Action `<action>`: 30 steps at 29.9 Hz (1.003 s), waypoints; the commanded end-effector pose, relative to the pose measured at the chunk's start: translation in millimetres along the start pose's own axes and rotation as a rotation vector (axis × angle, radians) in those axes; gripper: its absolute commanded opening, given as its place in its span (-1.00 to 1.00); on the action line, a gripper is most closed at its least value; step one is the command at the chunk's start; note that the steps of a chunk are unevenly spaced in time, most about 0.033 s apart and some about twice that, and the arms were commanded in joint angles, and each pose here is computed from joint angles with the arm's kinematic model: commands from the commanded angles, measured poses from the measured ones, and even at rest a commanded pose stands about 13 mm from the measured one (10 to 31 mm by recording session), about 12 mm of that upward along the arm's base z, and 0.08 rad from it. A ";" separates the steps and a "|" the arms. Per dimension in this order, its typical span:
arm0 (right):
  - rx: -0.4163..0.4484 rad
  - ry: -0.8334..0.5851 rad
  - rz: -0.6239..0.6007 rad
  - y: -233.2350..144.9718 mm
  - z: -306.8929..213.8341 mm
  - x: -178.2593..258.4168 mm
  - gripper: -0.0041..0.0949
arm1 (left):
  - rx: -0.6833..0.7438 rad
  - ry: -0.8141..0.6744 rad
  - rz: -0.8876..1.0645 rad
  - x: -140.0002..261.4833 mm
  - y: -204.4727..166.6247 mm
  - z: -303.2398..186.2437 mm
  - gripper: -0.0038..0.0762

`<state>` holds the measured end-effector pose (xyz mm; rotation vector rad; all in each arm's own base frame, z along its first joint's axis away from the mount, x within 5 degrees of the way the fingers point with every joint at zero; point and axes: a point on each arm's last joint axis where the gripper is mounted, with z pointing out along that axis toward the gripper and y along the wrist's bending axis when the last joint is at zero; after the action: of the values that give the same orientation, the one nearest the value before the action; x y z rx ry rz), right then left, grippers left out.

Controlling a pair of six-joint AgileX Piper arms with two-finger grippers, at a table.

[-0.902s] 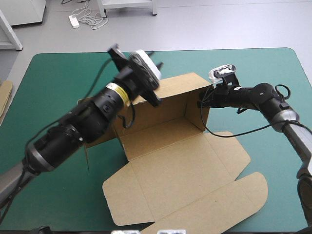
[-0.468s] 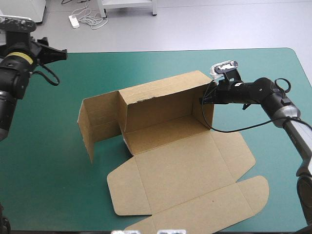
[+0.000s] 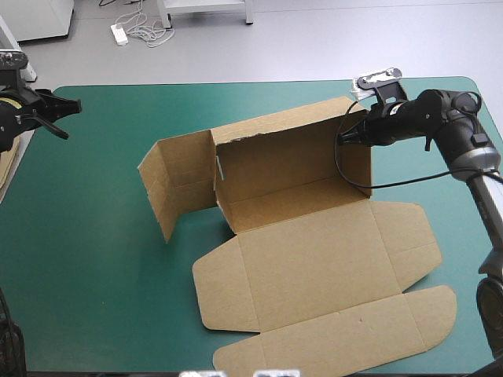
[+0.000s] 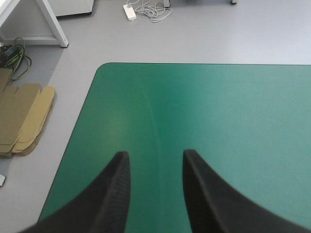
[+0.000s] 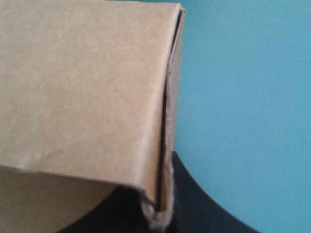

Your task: Fold the box

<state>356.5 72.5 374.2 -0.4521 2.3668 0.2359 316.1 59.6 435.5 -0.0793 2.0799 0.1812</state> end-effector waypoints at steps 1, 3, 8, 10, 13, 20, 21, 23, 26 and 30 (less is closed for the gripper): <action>0.037 -0.032 0.021 -4.4 -9.7 -11.8 -0.94 | 0.002 -0.084 -0.016 -13.3 1.0 -10.9 -0.26; 0.028 0.015 0.032 -7.1 5.7 -11.1 -0.94 | 0.004 -0.065 -0.016 -11.3 0.8 -5.9 -0.26; 0.019 0.087 0.066 -13.6 34.5 -14.6 -0.94 | 0.026 -0.028 -0.034 -6.9 -1.3 5.2 -0.26; 0.023 0.099 0.071 -16.1 42.3 -17.6 -0.94 | 0.050 -0.021 -0.057 -5.9 -3.5 9.4 -0.26; 0.021 0.104 0.074 -18.5 50.6 -22.7 -0.94 | 0.078 -0.009 -0.074 -4.3 -6.1 14.8 -0.26; 0.032 0.069 0.061 -22.3 57.2 -34.9 -0.44 | 0.102 0.020 -0.076 -0.4 -8.5 24.4 -0.26; 0.030 0.058 0.062 -22.2 56.6 -36.9 -0.27 | 0.107 0.024 -0.077 0.2 -9.0 26.3 -0.26; 0.036 0.031 0.063 -22.7 55.7 -39.9 0.01 | 0.108 0.030 -0.077 0.9 -9.2 27.3 -0.26; 0.036 0.022 0.061 -22.2 50.8 -43.1 0.20 | 0.110 0.031 -0.078 1.0 -9.4 27.3 -0.26; 0.028 0.025 0.060 -20.1 39.9 -48.5 0.20 | 0.113 0.042 -0.077 2.0 -9.6 27.2 -0.26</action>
<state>435.0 81.5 332.7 -0.3887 2.5221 0.2246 347.9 55.9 393.8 -0.0898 2.2309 0.0146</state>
